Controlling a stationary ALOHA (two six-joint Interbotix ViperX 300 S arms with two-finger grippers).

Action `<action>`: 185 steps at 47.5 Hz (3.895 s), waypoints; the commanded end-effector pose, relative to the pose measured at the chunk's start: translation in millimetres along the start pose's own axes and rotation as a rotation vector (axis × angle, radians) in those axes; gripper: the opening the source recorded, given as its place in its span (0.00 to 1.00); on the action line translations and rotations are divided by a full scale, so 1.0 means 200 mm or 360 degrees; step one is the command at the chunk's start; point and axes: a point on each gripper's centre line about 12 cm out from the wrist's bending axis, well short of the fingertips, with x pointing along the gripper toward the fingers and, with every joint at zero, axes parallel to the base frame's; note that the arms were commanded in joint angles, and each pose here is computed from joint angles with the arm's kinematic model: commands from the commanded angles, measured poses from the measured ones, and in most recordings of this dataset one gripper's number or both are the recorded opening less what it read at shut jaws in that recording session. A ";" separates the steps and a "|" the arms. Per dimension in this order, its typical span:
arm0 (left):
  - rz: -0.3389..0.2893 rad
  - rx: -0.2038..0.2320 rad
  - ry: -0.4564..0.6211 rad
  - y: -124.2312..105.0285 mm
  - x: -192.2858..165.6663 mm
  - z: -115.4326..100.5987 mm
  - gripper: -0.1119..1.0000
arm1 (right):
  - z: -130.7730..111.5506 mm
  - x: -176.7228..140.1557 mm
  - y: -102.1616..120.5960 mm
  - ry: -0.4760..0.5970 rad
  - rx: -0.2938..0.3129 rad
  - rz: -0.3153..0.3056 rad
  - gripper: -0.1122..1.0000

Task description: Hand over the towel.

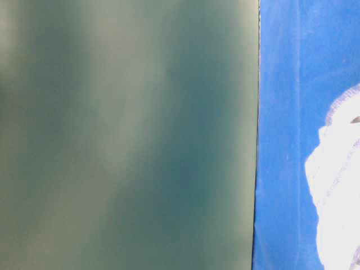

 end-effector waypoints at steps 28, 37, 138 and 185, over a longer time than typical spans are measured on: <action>-0.0073 -0.0001 0.0719 -0.08 0.44 -0.34 0.92 | 0.02 0.02 0.00 0.0037 0.0005 -0.0003 0.10; -0.0091 0.0032 0.0884 -0.10 0.56 -0.50 0.93 | 0.00 0.03 0.00 0.0068 0.0005 -0.0004 0.10; -0.0092 0.0234 0.0026 -0.10 0.51 0.20 0.16 | 0.01 0.09 -0.02 0.0032 0.0001 -0.0028 0.10; -0.0074 0.0233 0.0076 -0.08 0.54 0.15 0.16 | -0.11 1.07 0.06 0.0243 0.0102 0.0036 0.76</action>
